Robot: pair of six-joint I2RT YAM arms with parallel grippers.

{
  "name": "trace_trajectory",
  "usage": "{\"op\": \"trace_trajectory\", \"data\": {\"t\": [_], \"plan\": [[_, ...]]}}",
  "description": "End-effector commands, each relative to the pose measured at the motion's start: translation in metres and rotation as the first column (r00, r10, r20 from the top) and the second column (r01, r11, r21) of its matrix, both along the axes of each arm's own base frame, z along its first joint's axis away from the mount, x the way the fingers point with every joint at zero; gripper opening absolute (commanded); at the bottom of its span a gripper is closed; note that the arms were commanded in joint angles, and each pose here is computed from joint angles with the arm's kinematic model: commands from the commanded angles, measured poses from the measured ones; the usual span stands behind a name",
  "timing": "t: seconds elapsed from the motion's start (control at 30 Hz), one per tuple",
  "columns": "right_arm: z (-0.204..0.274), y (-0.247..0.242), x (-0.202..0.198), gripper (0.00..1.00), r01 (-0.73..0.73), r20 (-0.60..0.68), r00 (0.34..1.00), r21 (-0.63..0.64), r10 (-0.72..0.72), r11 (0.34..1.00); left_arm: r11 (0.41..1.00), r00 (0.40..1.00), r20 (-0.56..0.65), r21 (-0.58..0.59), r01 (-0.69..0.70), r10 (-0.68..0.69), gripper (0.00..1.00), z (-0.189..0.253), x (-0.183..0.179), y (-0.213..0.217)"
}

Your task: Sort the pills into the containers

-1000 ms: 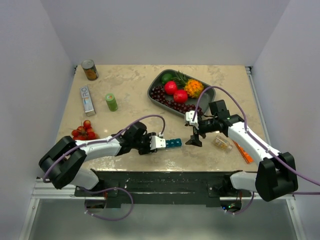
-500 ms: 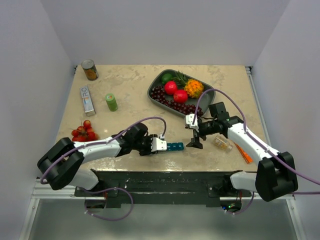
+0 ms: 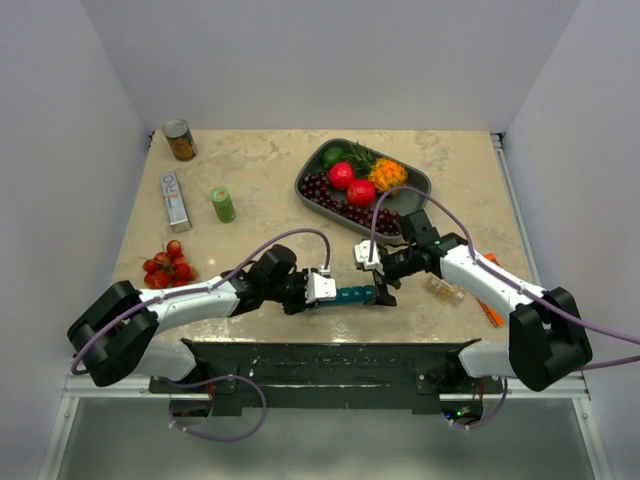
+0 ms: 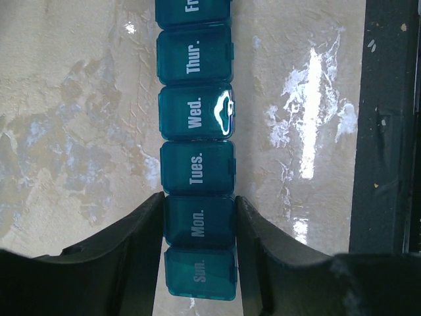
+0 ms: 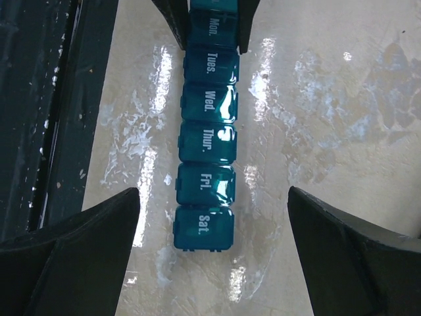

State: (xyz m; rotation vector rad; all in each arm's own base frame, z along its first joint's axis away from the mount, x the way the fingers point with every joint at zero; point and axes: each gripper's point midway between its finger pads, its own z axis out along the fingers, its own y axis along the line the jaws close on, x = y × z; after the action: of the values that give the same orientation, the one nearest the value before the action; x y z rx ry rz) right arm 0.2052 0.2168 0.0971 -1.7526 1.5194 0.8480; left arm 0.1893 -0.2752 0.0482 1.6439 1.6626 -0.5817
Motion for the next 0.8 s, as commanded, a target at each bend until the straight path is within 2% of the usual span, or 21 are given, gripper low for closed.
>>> {"op": "trace_trajectory", "data": {"t": [0.0,0.23,0.33,0.37,0.43,0.47,0.57,0.6,0.67,0.77], "plan": [[-0.007,0.006,0.001,0.95,-0.021,0.03,0.999,-0.028,0.022,0.999,0.996,1.0,0.025,-0.092,-0.006,0.008,0.0,0.028,0.011,-0.023],[-0.017,0.009,0.001,0.86,-0.021,0.028,0.999,-0.082,0.023,0.996,0.995,0.999,0.015,-0.095,-0.029,0.031,0.0,0.031,0.012,-0.023],[-0.02,0.011,0.0,0.76,-0.028,0.009,1.0,-0.097,0.029,0.995,0.995,0.999,0.012,-0.094,-0.036,0.038,0.0,0.031,0.013,-0.023],[-0.019,0.012,0.001,0.69,-0.029,0.008,1.0,-0.099,0.029,0.995,0.995,0.999,0.014,-0.094,-0.04,0.041,0.0,0.032,0.013,-0.023],[-0.02,0.014,-0.003,0.63,-0.044,-0.002,0.999,-0.104,0.044,0.994,0.995,0.999,0.014,-0.09,-0.043,0.045,0.0,0.031,0.014,-0.022],[-0.019,0.014,-0.003,0.55,-0.045,-0.004,0.999,-0.104,0.045,0.994,0.995,0.999,0.017,-0.09,-0.047,0.048,0.0,0.031,0.015,-0.022],[-0.02,0.014,-0.003,0.45,-0.047,-0.002,0.999,-0.115,0.047,0.992,0.995,0.998,0.022,-0.086,-0.051,0.053,0.0,0.031,0.016,-0.021],[-0.019,0.014,-0.003,0.39,-0.047,-0.005,0.999,-0.116,0.047,0.992,0.995,0.998,0.022,-0.087,-0.053,0.056,0.0,0.032,0.016,-0.021],[-0.016,0.016,-0.002,0.35,-0.045,-0.009,0.999,-0.109,0.045,0.993,0.995,0.998,0.027,-0.084,-0.058,0.061,0.0,0.032,0.017,-0.02],[-0.015,0.018,-0.002,0.22,-0.032,-0.039,0.999,-0.108,0.028,0.994,0.994,0.996,0.047,-0.078,-0.07,0.074,0.0,0.032,0.02,-0.017]]}}
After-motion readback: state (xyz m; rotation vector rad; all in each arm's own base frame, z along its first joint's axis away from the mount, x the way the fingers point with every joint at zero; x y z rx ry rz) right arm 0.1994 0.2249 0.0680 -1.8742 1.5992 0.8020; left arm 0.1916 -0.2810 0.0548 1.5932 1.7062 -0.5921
